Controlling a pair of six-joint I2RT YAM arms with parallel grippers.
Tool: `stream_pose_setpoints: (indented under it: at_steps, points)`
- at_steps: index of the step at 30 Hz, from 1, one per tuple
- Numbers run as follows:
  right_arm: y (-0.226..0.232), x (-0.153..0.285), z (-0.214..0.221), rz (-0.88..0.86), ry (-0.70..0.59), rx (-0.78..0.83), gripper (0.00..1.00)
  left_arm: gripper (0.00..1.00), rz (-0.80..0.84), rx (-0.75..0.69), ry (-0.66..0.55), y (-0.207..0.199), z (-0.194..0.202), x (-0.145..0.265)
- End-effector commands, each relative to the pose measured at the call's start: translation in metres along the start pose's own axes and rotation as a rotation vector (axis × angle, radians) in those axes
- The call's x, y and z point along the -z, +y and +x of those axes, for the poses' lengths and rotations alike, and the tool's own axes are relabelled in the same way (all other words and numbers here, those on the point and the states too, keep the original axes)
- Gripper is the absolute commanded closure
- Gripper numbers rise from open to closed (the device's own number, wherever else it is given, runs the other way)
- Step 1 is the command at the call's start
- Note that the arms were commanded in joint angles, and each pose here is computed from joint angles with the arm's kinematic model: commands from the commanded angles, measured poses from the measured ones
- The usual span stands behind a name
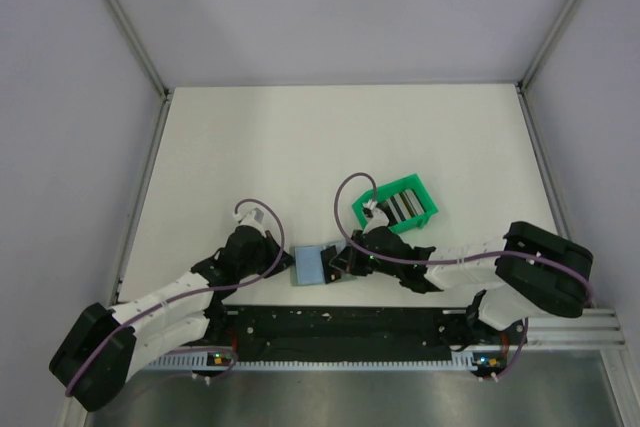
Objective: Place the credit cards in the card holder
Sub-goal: Insert the credit card into the card holder.
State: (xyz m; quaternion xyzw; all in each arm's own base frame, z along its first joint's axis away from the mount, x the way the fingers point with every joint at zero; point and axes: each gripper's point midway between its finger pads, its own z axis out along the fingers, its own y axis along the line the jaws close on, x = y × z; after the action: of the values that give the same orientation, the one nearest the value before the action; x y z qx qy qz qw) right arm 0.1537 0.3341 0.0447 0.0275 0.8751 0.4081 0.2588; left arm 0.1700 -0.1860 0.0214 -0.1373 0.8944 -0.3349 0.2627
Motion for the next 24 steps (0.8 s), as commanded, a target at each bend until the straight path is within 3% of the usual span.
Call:
stream_pose_setpoints:
  at_steps: [1,13,24]
  points:
    - [0.015,-0.010,-0.016,-0.053,-0.043,-0.008,1.00,1.00,-0.004,-0.012,-0.004,0.002,0.000,-0.001]
    - [0.008,-0.024,-0.010,-0.065,-0.009,-0.017,1.00,1.00,0.001,-0.020,0.000,0.000,0.000,-0.001]
    - [-0.008,-0.014,-0.013,0.030,-0.033,-0.046,1.00,1.00,0.003,-0.021,0.006,0.000,0.001,-0.002]
